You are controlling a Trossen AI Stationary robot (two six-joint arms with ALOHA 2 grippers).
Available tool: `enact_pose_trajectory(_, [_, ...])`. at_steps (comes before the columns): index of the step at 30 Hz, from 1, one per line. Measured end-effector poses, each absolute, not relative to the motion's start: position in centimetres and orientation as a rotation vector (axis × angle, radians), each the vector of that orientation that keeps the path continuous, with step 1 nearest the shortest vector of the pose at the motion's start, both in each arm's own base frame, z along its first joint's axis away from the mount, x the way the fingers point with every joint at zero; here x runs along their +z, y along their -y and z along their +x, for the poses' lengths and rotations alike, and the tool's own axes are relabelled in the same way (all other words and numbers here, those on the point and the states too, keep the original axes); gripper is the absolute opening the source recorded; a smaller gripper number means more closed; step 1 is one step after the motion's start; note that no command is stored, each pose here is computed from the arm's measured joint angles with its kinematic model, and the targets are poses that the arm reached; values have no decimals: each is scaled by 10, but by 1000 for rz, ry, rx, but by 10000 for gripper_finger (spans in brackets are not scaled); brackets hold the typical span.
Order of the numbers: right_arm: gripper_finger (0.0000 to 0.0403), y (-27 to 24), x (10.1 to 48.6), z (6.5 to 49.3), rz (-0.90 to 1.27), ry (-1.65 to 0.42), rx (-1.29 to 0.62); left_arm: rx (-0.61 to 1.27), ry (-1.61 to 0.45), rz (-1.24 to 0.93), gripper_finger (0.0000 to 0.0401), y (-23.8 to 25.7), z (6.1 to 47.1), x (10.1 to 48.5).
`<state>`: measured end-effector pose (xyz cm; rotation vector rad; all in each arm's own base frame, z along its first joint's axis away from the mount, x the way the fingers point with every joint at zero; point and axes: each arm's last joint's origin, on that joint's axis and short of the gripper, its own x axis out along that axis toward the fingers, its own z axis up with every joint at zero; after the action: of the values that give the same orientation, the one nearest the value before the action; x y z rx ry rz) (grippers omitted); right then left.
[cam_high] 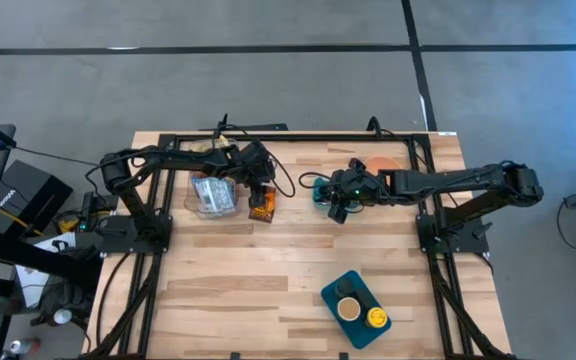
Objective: Pick & Place Food Item
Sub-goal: Put the orange seasoning pack into the blue bin
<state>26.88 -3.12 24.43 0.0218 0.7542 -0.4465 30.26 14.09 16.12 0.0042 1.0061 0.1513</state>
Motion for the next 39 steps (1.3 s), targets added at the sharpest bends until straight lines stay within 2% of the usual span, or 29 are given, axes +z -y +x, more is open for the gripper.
enact_pose_trajectory(13, [63,30,244,269,33,-757,-421,123,-1057,-26,157,-142,307,140])
enact_pose_trajectory(20, [63,30,244,269,31,-763,-421,133,-1016,-11,156,-142,306,151])
enact_pose_trajectory(32, [63,30,244,269,31,-764,-421,128,-1057,-33,103,-139,301,152])
enact_pose_trajectory(39, [63,30,244,269,31,-764,-421,141,-1060,-41,106,-139,301,152])
